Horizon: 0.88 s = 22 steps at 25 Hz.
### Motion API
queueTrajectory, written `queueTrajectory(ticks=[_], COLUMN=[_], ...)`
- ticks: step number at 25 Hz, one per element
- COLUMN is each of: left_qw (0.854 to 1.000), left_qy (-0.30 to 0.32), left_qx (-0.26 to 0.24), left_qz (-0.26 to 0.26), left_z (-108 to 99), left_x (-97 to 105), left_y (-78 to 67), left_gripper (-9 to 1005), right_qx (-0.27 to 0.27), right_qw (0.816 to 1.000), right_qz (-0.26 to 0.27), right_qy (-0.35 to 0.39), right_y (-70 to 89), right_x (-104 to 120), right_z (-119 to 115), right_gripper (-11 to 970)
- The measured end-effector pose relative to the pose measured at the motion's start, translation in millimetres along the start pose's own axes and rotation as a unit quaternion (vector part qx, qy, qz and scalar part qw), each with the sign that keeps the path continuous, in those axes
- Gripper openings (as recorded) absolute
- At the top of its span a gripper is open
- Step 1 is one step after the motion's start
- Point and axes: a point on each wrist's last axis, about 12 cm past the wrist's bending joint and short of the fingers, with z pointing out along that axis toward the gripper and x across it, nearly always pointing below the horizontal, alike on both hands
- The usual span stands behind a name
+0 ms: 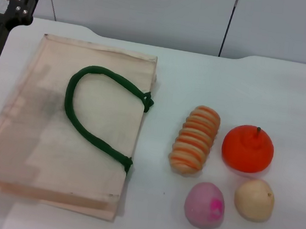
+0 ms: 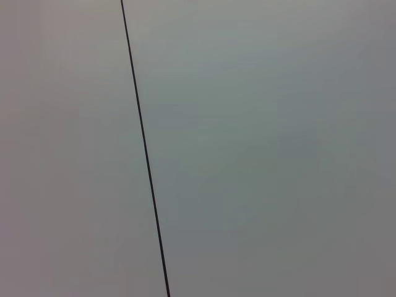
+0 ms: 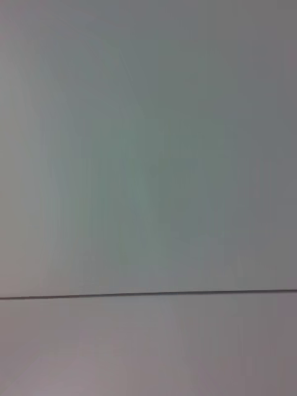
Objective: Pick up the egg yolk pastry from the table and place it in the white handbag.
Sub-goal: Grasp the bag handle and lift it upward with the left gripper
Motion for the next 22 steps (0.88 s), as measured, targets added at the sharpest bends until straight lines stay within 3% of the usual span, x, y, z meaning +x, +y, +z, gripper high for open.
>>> queueTrajectory(ticks=[15,17,22], left_qw=[1.0,1.0,0.991], left_qy=[0.002,0.005,-0.001], left_qx=[-0.001,0.0,0.009], left_qz=[-0.007,-0.024,-0.131], left_z=[0.3,0.3,-2.8], left_x=[0.4,1.0,-0.6], left_y=[-0.2,-0.4,6.5], left_gripper=[650,650,649], right_qx=[0.01,0.02,0.018], right_qw=[1.0,1.0,1.0], right_qz=[0.0,0.004,0.014], right_qy=[-0.002,-0.004,0.004], right_y=[-2.5,-4.5,-4.6], right_x=[-0.6,-0.8,1.1], right_z=[-0.3,-1.4,-2.6], right_gripper=[853,854,855])
